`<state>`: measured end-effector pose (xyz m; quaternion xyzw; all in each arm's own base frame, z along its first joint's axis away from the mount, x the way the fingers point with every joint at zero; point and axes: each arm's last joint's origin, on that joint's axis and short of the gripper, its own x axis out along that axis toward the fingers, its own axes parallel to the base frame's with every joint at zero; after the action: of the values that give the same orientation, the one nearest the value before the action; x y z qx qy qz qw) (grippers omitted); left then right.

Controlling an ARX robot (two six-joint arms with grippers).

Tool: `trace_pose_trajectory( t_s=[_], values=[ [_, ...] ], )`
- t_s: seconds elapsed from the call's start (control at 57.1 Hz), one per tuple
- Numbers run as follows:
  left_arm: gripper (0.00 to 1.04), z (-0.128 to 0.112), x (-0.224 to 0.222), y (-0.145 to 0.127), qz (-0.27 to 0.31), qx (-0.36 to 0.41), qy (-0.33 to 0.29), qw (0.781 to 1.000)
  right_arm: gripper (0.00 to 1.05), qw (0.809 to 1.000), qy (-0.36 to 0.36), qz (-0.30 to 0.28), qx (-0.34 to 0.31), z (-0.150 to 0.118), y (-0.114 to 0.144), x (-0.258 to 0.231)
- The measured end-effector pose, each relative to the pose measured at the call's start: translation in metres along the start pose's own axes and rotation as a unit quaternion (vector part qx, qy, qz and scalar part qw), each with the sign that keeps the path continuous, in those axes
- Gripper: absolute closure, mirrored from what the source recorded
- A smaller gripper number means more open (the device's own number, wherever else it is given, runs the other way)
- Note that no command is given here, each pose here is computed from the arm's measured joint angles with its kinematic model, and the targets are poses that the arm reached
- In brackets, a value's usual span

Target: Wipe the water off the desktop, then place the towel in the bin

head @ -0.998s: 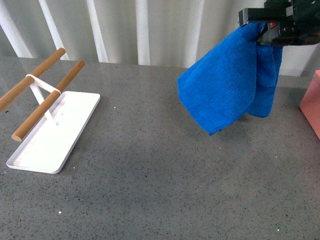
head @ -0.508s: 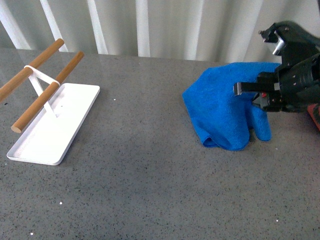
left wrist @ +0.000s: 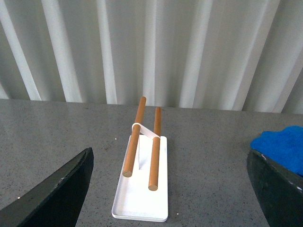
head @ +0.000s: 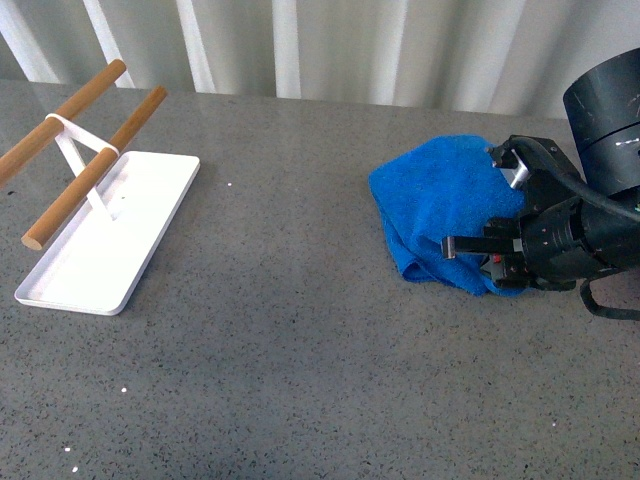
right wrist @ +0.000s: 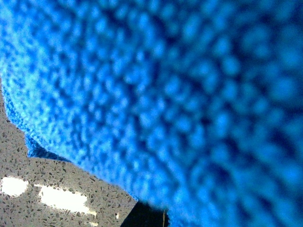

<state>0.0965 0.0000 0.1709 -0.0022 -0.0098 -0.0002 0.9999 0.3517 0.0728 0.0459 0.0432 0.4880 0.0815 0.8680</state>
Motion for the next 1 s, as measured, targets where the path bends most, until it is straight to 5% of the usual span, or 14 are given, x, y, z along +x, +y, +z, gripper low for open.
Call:
trace_pose_trajectory(
  t_s=[0.368, 0.595, 0.998],
  values=[
    [0.07, 0.000, 0.000, 0.000, 0.000, 0.000, 0.000, 1.000, 1.01, 0.999, -0.024, -0.035, 0.030, 0.007, -0.046, -0.014],
    [0.07, 0.000, 0.000, 0.000, 0.000, 0.000, 0.000, 1.000, 1.01, 0.996, -0.025, -0.071, 0.044, 0.035, -0.070, 0.001],
    [0.07, 0.000, 0.000, 0.000, 0.000, 0.000, 0.000, 1.000, 1.01, 0.998, -0.032, -0.048, 0.015, 0.080, -0.058, 0.046]
  ],
)
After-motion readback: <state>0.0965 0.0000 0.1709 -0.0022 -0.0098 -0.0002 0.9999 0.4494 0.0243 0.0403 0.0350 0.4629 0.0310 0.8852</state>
